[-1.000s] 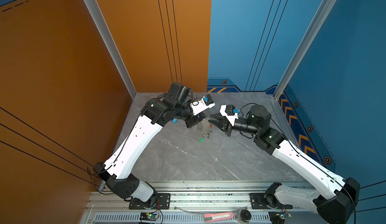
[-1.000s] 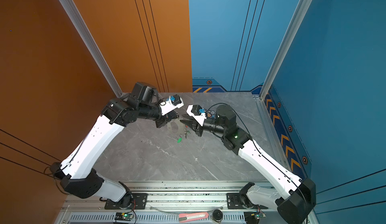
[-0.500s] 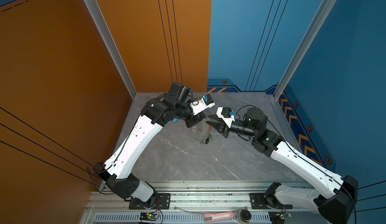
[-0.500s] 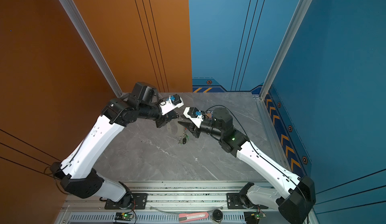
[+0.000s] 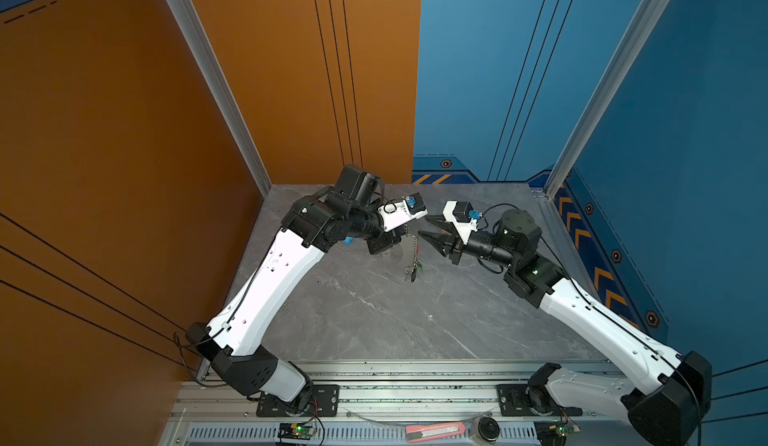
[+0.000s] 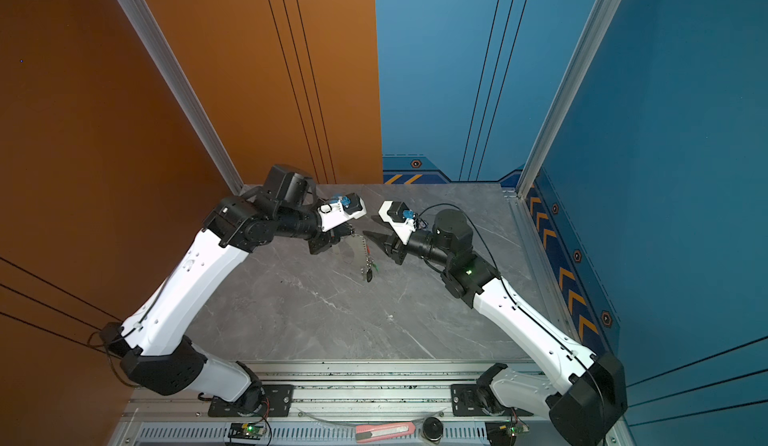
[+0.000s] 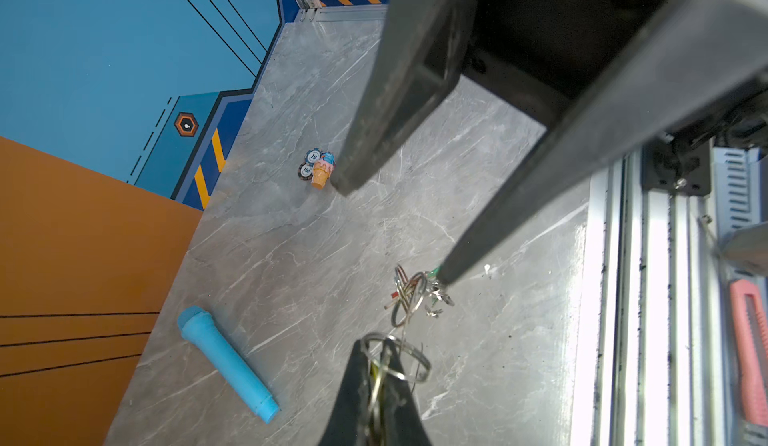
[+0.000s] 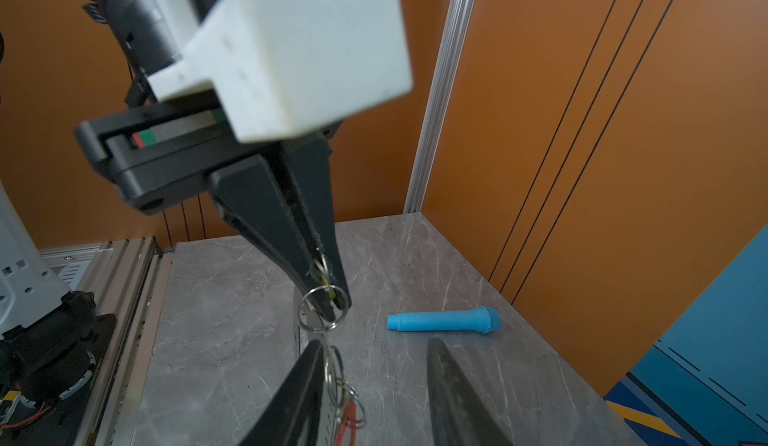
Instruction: Remove the keys from the keyring
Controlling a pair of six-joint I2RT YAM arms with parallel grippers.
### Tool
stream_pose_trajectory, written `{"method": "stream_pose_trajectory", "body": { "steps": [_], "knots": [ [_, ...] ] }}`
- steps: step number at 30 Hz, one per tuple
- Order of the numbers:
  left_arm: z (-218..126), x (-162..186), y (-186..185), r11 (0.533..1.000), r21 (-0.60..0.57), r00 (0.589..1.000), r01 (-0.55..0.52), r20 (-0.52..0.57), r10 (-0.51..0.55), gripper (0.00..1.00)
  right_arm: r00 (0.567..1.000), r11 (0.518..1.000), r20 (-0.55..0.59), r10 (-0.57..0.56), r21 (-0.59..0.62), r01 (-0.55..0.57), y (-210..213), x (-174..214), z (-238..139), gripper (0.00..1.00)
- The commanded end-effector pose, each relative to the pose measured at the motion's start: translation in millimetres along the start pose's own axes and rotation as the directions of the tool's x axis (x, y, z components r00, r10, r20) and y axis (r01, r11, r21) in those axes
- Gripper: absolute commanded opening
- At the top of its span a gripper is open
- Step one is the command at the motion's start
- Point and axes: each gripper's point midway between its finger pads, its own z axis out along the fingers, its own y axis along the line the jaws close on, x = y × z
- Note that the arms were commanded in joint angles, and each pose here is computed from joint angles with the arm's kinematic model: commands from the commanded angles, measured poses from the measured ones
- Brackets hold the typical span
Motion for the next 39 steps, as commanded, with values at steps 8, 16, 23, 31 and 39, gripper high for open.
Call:
{"method": "stream_pose_trajectory", "body": {
  "steps": [8,16,23,31,39],
  "knots": [
    [-11,-6,8,0.978,-0.081,0.982,-0.191,-0.027,0.189,0.0,0.997,0.984,-0.023,0.073,-0.161,-0.076,10,-2,13,0.33],
    [-7,-8,18,0.989,-0.112,0.995,-0.099,-0.039,0.096,0.0,0.995,0.976,-0.024,0.093,-0.196,-0.096,18,-4,16,0.31],
    [0,-1,26,0.988,-0.156,0.997,0.006,-0.075,-0.018,0.0,0.999,1.0,0.03,0.02,-0.021,-0.019,18,-8,5,0.39],
    [2,-2,20,0.979,-0.147,0.988,0.139,-0.054,-0.148,0.0,0.998,0.998,0.064,-0.007,0.069,0.003,33,-4,18,0.33],
    [-1,-2,16,0.976,-0.138,0.983,0.17,-0.041,-0.177,0.0,0.998,0.99,0.046,-0.032,0.14,0.026,24,2,35,0.29]
  ]
}}
